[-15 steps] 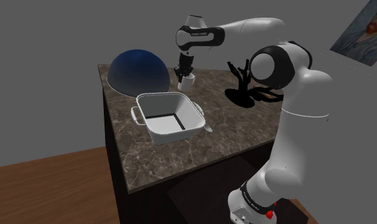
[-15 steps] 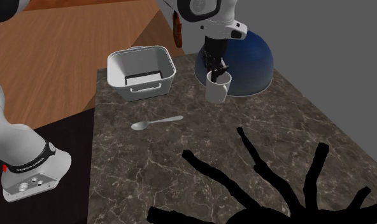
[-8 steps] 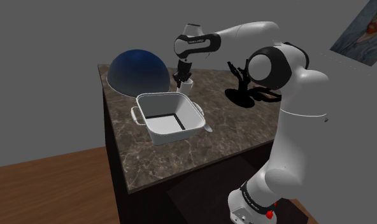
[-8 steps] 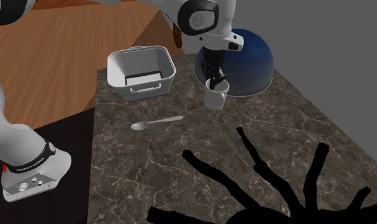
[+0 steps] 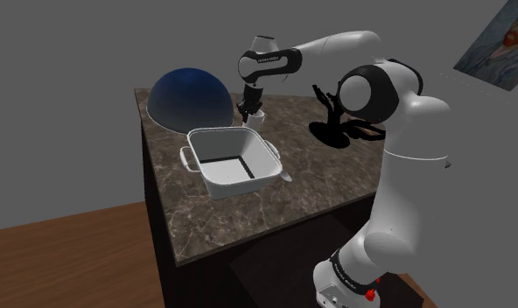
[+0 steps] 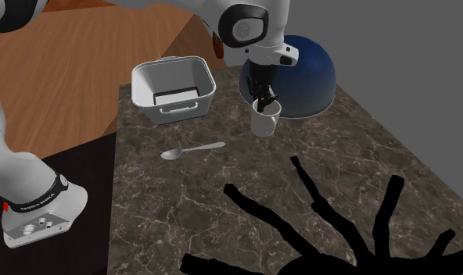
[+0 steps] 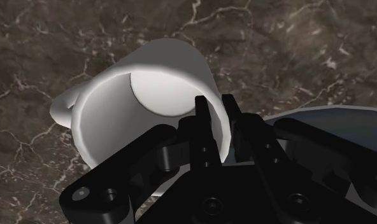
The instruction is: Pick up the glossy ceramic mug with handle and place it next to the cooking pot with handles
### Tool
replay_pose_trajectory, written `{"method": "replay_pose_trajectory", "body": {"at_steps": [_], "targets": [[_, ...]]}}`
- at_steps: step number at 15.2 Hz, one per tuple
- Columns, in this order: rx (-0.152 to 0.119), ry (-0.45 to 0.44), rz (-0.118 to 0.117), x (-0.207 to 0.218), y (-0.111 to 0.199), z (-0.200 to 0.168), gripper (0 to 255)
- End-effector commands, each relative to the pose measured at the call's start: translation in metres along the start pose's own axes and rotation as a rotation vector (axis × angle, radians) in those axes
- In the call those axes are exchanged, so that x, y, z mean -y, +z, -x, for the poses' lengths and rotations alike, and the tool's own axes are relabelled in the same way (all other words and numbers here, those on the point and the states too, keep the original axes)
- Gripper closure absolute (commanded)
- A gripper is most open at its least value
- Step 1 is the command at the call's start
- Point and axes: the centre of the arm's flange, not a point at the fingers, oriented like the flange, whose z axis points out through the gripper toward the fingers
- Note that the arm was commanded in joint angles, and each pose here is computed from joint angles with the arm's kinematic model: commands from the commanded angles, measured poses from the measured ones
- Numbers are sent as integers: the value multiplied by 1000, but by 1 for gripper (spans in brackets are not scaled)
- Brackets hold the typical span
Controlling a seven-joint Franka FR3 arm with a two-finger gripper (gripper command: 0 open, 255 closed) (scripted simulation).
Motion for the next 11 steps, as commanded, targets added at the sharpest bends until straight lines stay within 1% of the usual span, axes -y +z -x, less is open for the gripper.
{"method": "replay_pose_trajectory", "body": {"at_steps": [1, 6, 10, 11], "targets": [[0, 0, 0, 0, 0, 0, 0], [0, 0, 0, 0, 0, 0, 0], [0, 0, 0, 0, -50, 0, 0], [0, 0, 0, 0, -50, 0, 0]]}}
